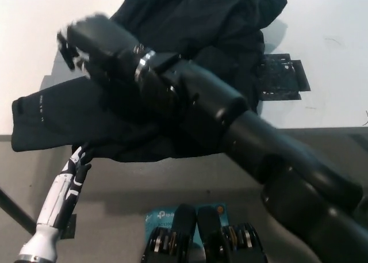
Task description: The robot grabs the right edges of the black jacket on the table, and folds it in half
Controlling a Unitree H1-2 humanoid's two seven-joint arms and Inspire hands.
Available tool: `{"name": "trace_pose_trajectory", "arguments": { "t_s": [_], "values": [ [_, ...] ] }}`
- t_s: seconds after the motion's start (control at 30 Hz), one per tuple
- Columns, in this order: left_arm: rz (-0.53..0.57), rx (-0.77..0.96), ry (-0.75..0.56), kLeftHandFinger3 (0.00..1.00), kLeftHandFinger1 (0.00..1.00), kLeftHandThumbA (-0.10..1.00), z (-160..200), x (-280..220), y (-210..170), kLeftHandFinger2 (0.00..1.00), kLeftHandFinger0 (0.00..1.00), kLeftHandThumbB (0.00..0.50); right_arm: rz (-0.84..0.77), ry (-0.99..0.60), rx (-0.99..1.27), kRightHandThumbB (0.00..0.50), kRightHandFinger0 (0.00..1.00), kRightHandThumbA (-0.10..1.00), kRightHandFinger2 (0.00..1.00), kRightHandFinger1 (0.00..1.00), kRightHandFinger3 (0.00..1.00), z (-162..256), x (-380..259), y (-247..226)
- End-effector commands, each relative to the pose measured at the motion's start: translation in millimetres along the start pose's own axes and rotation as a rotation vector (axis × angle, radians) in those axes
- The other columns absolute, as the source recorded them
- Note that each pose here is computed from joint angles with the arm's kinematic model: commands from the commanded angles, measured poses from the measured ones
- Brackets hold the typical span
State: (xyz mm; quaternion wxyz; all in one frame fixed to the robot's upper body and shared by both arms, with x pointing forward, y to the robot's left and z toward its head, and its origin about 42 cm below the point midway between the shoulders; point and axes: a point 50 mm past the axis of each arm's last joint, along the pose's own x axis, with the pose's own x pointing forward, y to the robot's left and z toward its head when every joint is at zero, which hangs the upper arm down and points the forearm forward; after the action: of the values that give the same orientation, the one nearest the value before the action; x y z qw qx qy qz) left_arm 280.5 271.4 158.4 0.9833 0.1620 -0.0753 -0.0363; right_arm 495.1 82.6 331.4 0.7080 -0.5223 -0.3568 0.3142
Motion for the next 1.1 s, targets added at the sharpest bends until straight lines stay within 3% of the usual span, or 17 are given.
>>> {"name": "trace_pose_trajectory", "arguments": {
  "t_s": [0.0,0.07,0.1,0.17,0.2,0.23,0.27,0.3,0.47,0.6,0.63,0.67,0.8,0.83,0.87,0.97,1.07],
  "values": [
    [-0.012,0.035,-0.069,1.0,1.0,1.0,16.5,6.6,5.1,1.0,1.0,0.233,0.094,0.03,-0.051,0.256,0.0,-0.1,0.11,0.01,0.02,-9.4,-5.4,19.9],
    [-0.012,0.032,-0.073,1.0,1.0,1.0,17.0,6.7,5.2,1.0,1.0,0.233,0.173,0.121,-0.051,0.245,0.0,-0.1,0.44,0.15,0.07,-23.0,-14.2,38.5],
    [-0.014,0.031,-0.077,1.0,1.0,1.0,17.4,7.6,4.7,1.0,1.0,0.227,0.231,0.184,-0.054,0.238,0.01,-0.1,0.54,0.2,0.1,-32.6,-20.2,47.9],
    [-0.016,0.038,-0.082,1.0,1.0,1.0,17.9,7.0,5.2,1.0,1.0,0.234,0.297,0.255,-0.048,0.261,0.06,-0.1,0.61,0.29,0.07,-50.8,-35.6,66.3],
    [-0.015,0.039,-0.08,1.0,1.0,1.0,18.7,7.3,5.6,1.0,1.0,0.241,0.341,0.304,-0.03,0.239,0.22,-0.05,0.67,0.44,0.3,-58.4,-41.1,71.0],
    [-0.011,0.037,-0.084,1.0,1.0,1.0,19.6,7.5,5.6,1.0,1.0,0.24,0.432,0.407,0.021,0.25,0.67,0.36,1.0,0.88,0.97,-69.3,-47.4,73.6],
    [-0.012,0.039,-0.084,1.0,1.0,1.0,19.8,8.0,6.4,1.0,1.0,0.23,0.453,0.429,0.038,0.303,0.97,0.5,1.0,1.0,1.0,-72.5,-48.7,72.1],
    [-0.016,0.051,-0.084,1.0,1.0,1.0,19.4,9.1,7.5,1.0,1.0,0.227,0.463,0.463,0.073,0.365,1.0,0.61,1.0,1.0,1.0,-82.8,-54.2,67.0],
    [-0.009,0.056,-0.084,1.0,1.0,1.0,17.7,11.5,8.4,1.0,1.0,0.23,0.308,0.42,0.114,0.368,1.0,0.88,1.0,1.0,1.0,-100.1,-51.4,17.1],
    [-0.01,0.054,-0.081,1.0,1.0,1.0,17.3,11.1,8.5,1.0,1.0,0.229,0.3,0.414,0.126,0.368,1.0,0.89,1.0,1.0,1.0,-100.5,-50.7,12.4],
    [-0.012,0.042,-0.078,1.0,1.0,1.0,15.4,9.6,6.4,1.0,1.0,0.212,0.172,0.356,0.235,0.379,1.0,0.95,1.0,1.0,1.0,-97.2,-38.5,-45.3],
    [-0.012,0.043,-0.077,1.0,1.0,1.0,14.7,9.0,5.7,1.0,1.0,0.211,0.139,0.327,0.287,0.375,1.0,0.89,1.0,1.0,1.0,-94.8,-37.1,-56.9],
    [-0.012,0.044,-0.077,1.0,1.0,1.0,14.5,8.8,5.6,1.0,1.0,0.211,0.127,0.313,0.317,0.374,1.0,0.88,1.0,1.0,1.0,-92.9,-37.7,-62.7],
    [-0.014,0.043,-0.072,1.0,1.0,1.0,12.9,8.6,5.4,1.0,1.0,0.215,0.047,0.261,0.345,0.364,1.0,0.87,1.0,1.0,1.0,-79.8,-32.1,-106.9],
    [-0.015,0.045,-0.073,1.0,1.0,1.0,12.9,8.6,5.1,1.0,1.0,0.214,0.015,0.235,0.328,0.399,1.0,0.89,1.0,1.0,1.0,-75.7,-32.3,-123.6],
    [-0.015,0.047,-0.073,1.0,1.0,1.0,13.3,8.7,4.9,1.0,1.0,0.211,0.0,0.225,0.323,0.406,1.0,0.91,1.0,1.0,1.0,-72.7,-34.8,-132.2],
    [-0.015,0.041,-0.072,1.0,1.0,1.0,11.7,7.9,5.5,1.0,1.0,0.208,0.015,0.199,0.36,0.366,1.0,0.94,1.0,1.0,1.0,-63.1,-42.7,-150.3]
  ]
}}
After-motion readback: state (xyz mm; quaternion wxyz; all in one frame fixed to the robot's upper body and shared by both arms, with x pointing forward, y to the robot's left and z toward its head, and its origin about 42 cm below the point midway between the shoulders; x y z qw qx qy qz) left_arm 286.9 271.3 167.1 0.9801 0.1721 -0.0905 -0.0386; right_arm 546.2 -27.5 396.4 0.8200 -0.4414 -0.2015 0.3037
